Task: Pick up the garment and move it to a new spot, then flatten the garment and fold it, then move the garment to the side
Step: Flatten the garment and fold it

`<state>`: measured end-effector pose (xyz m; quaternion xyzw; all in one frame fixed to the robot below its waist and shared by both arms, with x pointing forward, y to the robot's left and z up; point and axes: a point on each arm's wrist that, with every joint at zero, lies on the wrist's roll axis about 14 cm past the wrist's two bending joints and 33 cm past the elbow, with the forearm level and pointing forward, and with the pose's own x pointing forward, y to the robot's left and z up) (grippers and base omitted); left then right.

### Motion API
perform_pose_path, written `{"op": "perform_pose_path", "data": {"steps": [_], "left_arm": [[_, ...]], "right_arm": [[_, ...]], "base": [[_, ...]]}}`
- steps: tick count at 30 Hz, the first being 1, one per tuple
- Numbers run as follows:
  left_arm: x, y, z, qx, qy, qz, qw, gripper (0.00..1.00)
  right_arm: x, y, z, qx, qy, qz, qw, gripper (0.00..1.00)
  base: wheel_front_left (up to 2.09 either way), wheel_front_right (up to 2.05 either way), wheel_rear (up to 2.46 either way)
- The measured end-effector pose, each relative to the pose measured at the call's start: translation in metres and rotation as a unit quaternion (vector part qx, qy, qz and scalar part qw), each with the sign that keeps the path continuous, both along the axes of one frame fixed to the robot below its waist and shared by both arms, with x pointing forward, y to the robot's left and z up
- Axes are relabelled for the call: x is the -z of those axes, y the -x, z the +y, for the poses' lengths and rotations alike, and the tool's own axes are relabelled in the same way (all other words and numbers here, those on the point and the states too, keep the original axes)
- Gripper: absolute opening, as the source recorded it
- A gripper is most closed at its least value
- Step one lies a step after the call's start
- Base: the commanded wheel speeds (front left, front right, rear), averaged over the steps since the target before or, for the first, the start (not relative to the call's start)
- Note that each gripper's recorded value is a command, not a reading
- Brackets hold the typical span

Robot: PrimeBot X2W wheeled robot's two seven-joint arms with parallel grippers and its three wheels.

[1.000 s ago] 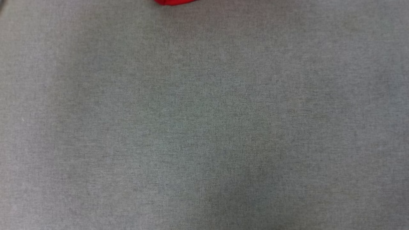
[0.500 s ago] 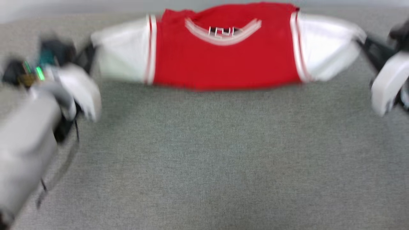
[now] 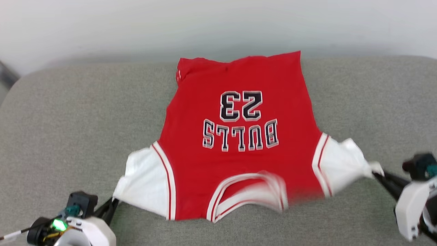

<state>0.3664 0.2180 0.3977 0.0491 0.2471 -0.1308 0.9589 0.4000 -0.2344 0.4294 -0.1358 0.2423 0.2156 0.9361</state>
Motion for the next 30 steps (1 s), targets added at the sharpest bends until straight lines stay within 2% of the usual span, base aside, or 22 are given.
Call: {"op": "perform_pose_path", "data": {"steps": [3, 12, 18, 19, 20, 21, 25, 30], "left_arm": [[0.002, 0.027, 0.008, -0.02, 0.004, 0.013, 1.0, 0.0], [0.024, 0.096, 0.012, -0.033, 0.007, 0.078, 0.996, 0.0], [0.025, 0.114, 0.009, -0.037, 0.013, 0.094, 0.995, 0.0], [0.025, 0.115, 0.009, -0.038, 0.013, 0.094, 0.995, 0.0], [0.024, 0.115, 0.009, -0.039, 0.013, 0.092, 0.995, 0.0], [0.022, 0.114, 0.008, -0.038, 0.012, 0.089, 0.995, 0.0], [0.016, 0.115, 0.005, -0.031, 0.004, 0.077, 0.997, 0.0], [0.006, 0.109, 0.0, -0.026, 0.002, 0.059, 0.998, 0.0]], "right_arm": [[0.017, 0.042, -0.005, 0.009, -0.002, 0.039, 0.999, 0.0], [0.041, 0.124, -0.021, 0.034, 0.004, 0.122, 0.992, 0.0], [0.046, 0.144, -0.024, 0.05, -0.001, 0.157, 0.986, 0.0], [0.046, 0.145, -0.023, 0.051, -0.002, 0.159, 0.986, 0.25], [0.045, 0.144, -0.022, 0.052, -0.002, 0.16, 0.986, 0.68], [0.043, 0.142, -0.02, 0.051, -0.003, 0.157, 0.986, 1.0], [0.023, 0.119, -0.019, 0.058, -0.008, 0.117, 0.991, 1.0], [-0.02, 0.075, -0.027, 0.064, -0.002, 0.037, 0.997, 1.0]], "base": [[0.0, 0.0, 0.0], [0.0, 0.0, 0.0], [0.0, 0.0, 0.0], [0.0, 0.0, 0.0], [0.0, 0.0, 0.0], [0.0, 0.0, 0.0], [0.0, 0.0, 0.0], [0.0, 0.0, 0.0]]}}
